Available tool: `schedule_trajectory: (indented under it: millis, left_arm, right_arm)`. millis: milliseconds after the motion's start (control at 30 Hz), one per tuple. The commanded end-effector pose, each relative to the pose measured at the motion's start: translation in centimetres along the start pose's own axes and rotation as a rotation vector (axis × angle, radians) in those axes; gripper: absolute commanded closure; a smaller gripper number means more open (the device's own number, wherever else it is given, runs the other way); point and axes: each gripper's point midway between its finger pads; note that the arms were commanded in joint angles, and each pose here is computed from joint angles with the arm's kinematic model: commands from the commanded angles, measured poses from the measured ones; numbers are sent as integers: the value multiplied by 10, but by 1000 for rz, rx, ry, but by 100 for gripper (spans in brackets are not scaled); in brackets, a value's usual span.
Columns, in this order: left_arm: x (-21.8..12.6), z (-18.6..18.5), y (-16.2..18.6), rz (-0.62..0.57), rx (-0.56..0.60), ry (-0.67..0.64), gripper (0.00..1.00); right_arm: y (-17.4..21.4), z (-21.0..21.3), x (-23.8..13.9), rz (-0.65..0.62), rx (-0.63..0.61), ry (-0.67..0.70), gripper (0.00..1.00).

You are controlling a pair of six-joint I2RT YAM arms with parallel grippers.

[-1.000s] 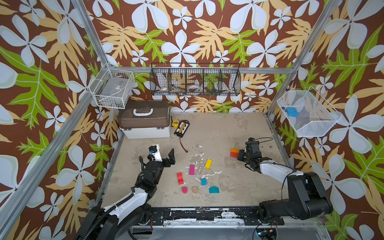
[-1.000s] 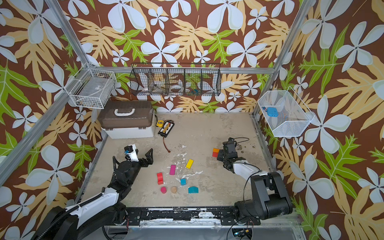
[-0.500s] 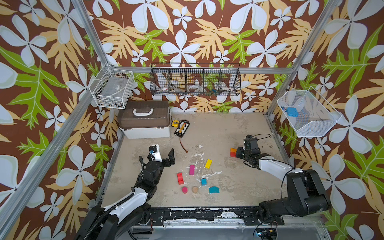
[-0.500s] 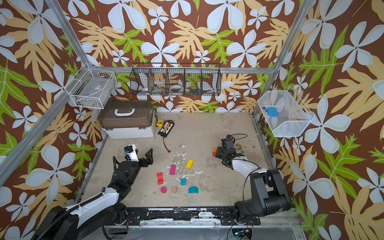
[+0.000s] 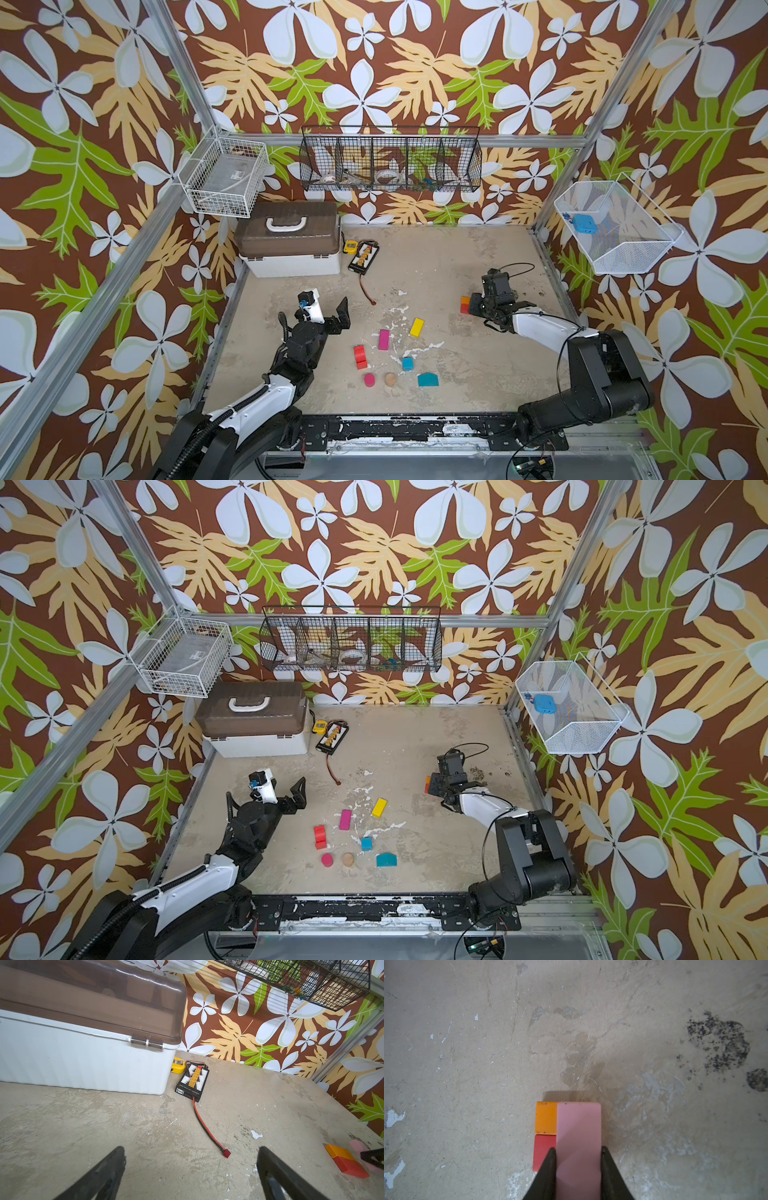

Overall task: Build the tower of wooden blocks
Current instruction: 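Lower the pink block onto the orange and red blocks, adjusting position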

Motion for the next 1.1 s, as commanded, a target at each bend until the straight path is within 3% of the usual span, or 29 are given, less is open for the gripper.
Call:
schedule_trajectory:
  millis: [0,267,667,1067]
  left_arm:
    - [1,0,-9,-30,-5,-3,0]
    - [1,0,-9,-30,-6,-3,0]
    - [2,-1,-9,-25,-7,-6,0]
    - [2,0,-9,-25,-6,-8,0]
  right_arm:
    - [1,0,2,7,-13,13,74]
    - [5,0,9,28,-23,28,73]
    - [6,-2,11,34,-26,45,59]
    - [7,-5,14,42,-28,65,61]
Point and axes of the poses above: each gripper's point midway between its finger pads, its own x axis out along the fingers, its own z axis along the line the jaws close on, y = z × x, and after that the axes turned 10 degrees about x, right-handed
